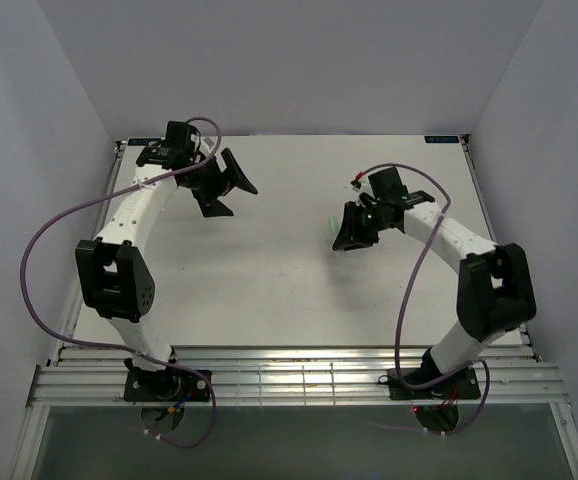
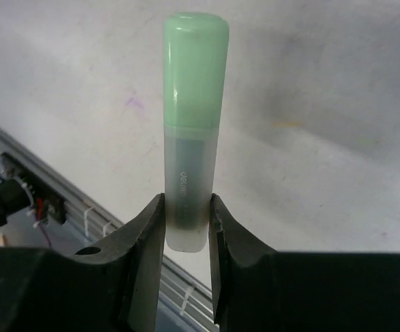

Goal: Open the pen caps

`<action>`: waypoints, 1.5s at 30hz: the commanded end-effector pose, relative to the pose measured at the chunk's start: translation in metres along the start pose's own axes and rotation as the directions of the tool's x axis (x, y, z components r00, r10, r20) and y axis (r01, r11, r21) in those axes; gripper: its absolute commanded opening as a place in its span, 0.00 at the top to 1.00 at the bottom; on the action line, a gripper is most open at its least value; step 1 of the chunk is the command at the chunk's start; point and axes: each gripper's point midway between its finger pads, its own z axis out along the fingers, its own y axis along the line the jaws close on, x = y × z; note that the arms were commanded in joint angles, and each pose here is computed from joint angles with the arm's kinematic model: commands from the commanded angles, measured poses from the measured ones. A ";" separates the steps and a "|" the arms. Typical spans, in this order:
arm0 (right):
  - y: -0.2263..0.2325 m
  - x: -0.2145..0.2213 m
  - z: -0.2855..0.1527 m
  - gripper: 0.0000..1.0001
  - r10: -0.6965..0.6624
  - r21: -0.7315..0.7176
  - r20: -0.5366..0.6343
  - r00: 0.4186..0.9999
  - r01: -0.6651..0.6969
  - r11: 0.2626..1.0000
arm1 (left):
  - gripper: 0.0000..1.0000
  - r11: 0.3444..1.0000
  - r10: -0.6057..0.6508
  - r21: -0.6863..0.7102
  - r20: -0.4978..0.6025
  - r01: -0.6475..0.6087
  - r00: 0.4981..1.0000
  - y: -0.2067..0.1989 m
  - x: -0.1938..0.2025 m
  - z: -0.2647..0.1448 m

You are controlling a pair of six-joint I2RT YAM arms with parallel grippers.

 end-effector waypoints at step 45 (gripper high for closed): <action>0.137 0.031 -0.041 0.92 -0.160 -0.448 0.071 0.985 0.175 0.877 | 0.28 0.970 0.191 0.164 -0.047 -0.181 0.980 -0.069 0.118 0.064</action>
